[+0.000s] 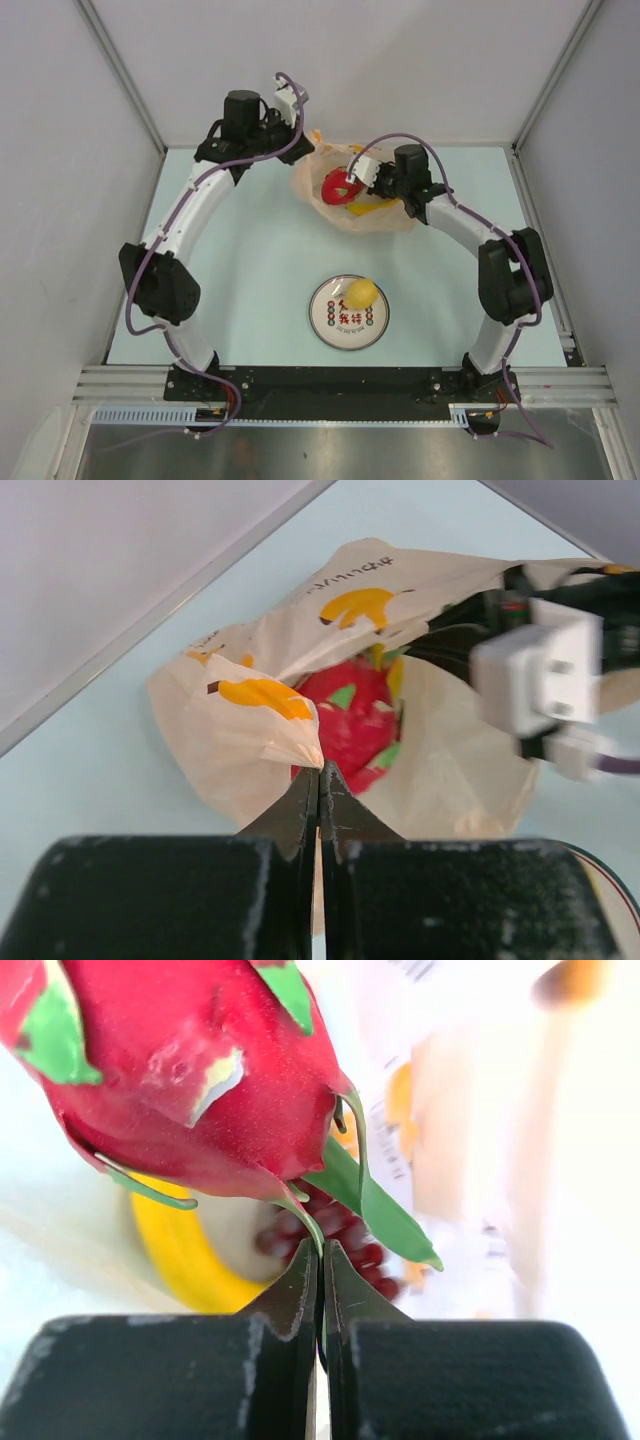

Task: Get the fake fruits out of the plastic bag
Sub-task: Take out the fake fruit from the plastic bag.

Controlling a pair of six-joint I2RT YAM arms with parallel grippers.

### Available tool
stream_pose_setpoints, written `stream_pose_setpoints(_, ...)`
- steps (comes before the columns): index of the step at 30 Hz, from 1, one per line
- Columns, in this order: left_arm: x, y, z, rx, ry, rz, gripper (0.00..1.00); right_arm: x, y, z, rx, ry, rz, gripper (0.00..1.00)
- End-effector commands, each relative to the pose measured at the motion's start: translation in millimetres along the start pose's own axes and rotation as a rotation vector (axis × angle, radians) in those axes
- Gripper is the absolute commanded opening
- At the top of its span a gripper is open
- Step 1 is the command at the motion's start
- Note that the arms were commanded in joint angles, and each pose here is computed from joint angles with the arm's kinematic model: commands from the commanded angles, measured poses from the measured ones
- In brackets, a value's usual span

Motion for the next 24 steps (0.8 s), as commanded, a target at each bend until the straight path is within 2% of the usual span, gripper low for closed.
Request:
stream_pose_setpoints(1, 17.3, 14.5, 5.1, -0.016, 0.049, 0.018, 0.01, -29.6, 38.7, -30.9, -0.202, -0.151, -0.129, 0.00)
stream_pose_setpoints(5, 20.3, 15.5, 5.3, -0.013, 0.074, 0.034, 0.05, -36.1, 56.4, -54.6, -0.278, -0.219, -0.182, 0.00)
stream_pose_setpoints(7, 22.7, 19.2, 2.7, -0.015, 0.092, 0.065, 0.12, -40.9, 64.4, -64.5, -0.316, -0.261, -0.201, 0.00)
stream_pose_setpoints(9, 23.0, 25.3, -3.6, -0.020, 0.111, 0.089, 0.32, -44.3, 73.7, -80.4, -0.354, -0.303, -0.220, 0.00)
stream_pose_setpoints(10, 23.1, 32.2, -8.6, -0.035, 0.119, 0.102, 0.50, -46.3, 78.0, -86.6, -0.373, -0.322, -0.227, 0.00)
stream_pose_setpoints(12, 19.4, 46.5, -22.2, -0.061, 0.152, 0.115, 0.65, -47.8, 87.5, -104.4, -0.412, -0.347, -0.246, 0.00)
stream_pose_setpoints(13, 18.2, 58.0, -30.1, -0.092, 0.173, 0.123, 0.83, -47.0, 91.5, -109.9, -0.433, -0.347, -0.261, 0.00)
stream_pose_setpoints(15, 7.5, 83.6, -53.6, -0.167, 0.187, 0.150, 0.93, -43.0, 101.5, -128.1, -0.468, -0.350, -0.286, 0.00)
stream_pose_setpoints(21, -32.4, 119.5, -104.3, -0.315, 0.049, 0.236, 0.92, -18.2, 123.0, -162.8, -0.525, -0.284, -0.347, 0.00)
stream_pose_setpoints(24, -50.6, 111.6, -110.1, -0.312, -0.114, 0.208, 0.88, -1.5, 137.5, -183.5, -0.558, -0.257, -0.405, 0.00)
Point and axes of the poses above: each gripper's point midway between its finger pads, its own z axis out along the fingers, its own x axis along the line the jaws close on, y = z × x, the point moved 10 cm from there along -z, back along the fingers, and after that the axes turned 4 degrees about z, right-handed, at the moved point
